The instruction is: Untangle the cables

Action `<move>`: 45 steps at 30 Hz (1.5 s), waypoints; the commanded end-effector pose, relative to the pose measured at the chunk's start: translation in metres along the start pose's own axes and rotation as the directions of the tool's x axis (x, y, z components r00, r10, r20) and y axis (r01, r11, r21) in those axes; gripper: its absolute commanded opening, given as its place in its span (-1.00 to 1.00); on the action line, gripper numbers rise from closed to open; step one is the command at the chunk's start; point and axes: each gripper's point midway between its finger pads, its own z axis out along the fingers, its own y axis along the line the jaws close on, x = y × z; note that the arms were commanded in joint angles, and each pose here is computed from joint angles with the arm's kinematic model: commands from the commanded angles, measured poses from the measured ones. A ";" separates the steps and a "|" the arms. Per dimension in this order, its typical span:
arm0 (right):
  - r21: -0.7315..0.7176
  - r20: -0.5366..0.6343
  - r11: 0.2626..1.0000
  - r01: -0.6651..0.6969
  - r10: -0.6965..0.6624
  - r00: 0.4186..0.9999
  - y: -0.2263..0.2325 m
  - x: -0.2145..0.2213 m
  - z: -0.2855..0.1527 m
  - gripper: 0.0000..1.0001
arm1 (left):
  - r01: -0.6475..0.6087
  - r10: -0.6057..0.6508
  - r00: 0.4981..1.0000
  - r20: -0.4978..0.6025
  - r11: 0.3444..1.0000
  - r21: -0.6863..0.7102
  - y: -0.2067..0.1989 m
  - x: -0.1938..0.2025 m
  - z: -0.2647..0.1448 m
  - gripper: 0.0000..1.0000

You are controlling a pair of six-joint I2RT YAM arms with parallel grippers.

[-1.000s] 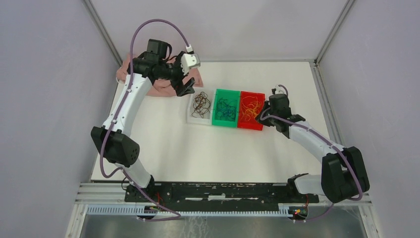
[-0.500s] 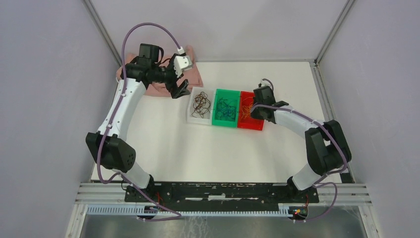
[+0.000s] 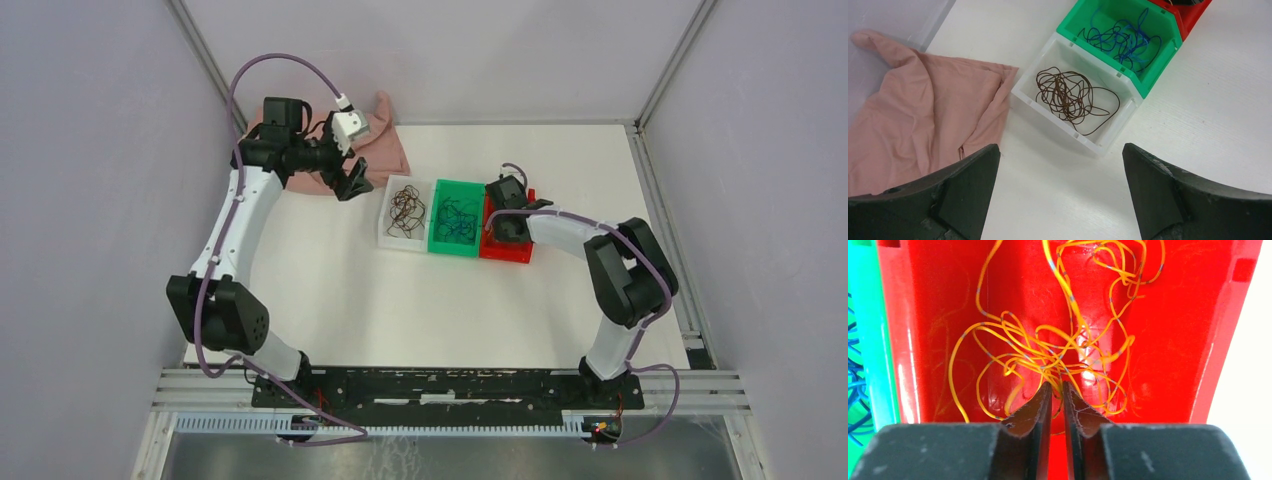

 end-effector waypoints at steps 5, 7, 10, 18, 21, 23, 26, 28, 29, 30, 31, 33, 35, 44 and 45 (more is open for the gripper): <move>-0.122 0.154 0.993 0.003 0.016 0.988 0.014 -0.074 -0.072 -0.28 | 0.122 -0.106 0.984 0.143 0.986 -0.110 0.015 -0.023 -0.030 0.99; -0.136 0.171 0.991 0.011 0.012 0.985 0.013 -0.084 -0.091 -0.15 | 0.135 -0.114 0.981 0.159 0.982 -0.129 0.017 -0.022 -0.034 0.99; -0.125 0.189 0.992 0.021 0.003 0.982 0.005 -0.090 -0.112 0.00 | 0.163 -0.130 0.975 0.182 0.970 -0.179 0.022 -0.020 -0.040 0.99; -0.042 0.248 0.999 0.000 0.010 0.969 -0.035 -0.113 -0.151 0.47 | 0.211 -0.158 0.969 0.191 0.930 -0.303 0.045 -0.010 -0.053 0.99; -0.007 0.325 0.997 -0.072 0.070 0.943 -0.068 -0.132 -0.162 0.94 | 0.257 -0.190 0.958 0.214 0.901 -0.349 0.056 0.003 -0.054 0.99; 0.011 0.409 0.996 -0.087 0.075 0.909 -0.085 -0.139 -0.167 0.99 | 0.322 -0.231 0.934 0.272 0.872 -0.368 0.061 0.017 -0.049 0.99; 0.039 0.508 0.981 -0.189 0.143 0.849 -0.114 -0.123 -0.152 0.99 | 0.461 -0.329 0.868 0.373 0.815 -0.352 0.053 0.053 -0.026 0.99; 0.167 0.549 0.931 -0.323 0.184 0.815 -0.150 -0.108 -0.140 0.99 | 0.491 -0.331 0.842 0.425 0.797 -0.352 0.047 0.071 -0.015 0.99; 0.230 0.574 0.895 -0.383 0.193 0.796 -0.168 -0.100 -0.135 0.99 | 0.498 -0.335 0.839 0.428 0.788 -0.360 0.044 0.084 -0.010 0.98; 0.285 0.596 0.852 -0.439 0.201 0.777 -0.185 -0.088 -0.130 0.99 | 0.504 -0.332 0.837 0.436 0.778 -0.374 0.043 0.095 -0.005 0.99; 0.309 0.622 0.819 -0.484 0.211 0.754 -0.198 -0.079 -0.126 0.99 | 0.513 -0.332 0.830 0.448 0.770 -0.379 0.042 0.105 0.000 0.98; 0.326 0.664 0.760 -0.562 0.239 0.709 -0.220 -0.057 -0.116 0.99 | 0.524 -0.345 0.824 0.449 0.765 -0.374 0.038 0.125 0.013 0.99; 0.340 0.668 0.725 -0.600 0.263 0.696 -0.233 -0.039 -0.105 0.99 | 0.540 -0.368 0.825 0.429 0.738 -0.405 0.039 0.144 0.018 0.99; 0.414 0.647 0.751 -0.515 0.156 0.746 -0.240 -0.046 -0.084 0.99 | 0.458 -0.225 0.866 0.447 0.716 -0.527 0.041 0.158 0.006 0.99; 0.419 0.638 0.757 -0.501 0.147 0.756 -0.240 -0.045 -0.080 0.99 | 0.463 -0.231 0.865 0.445 0.709 -0.532 0.041 0.160 0.005 0.99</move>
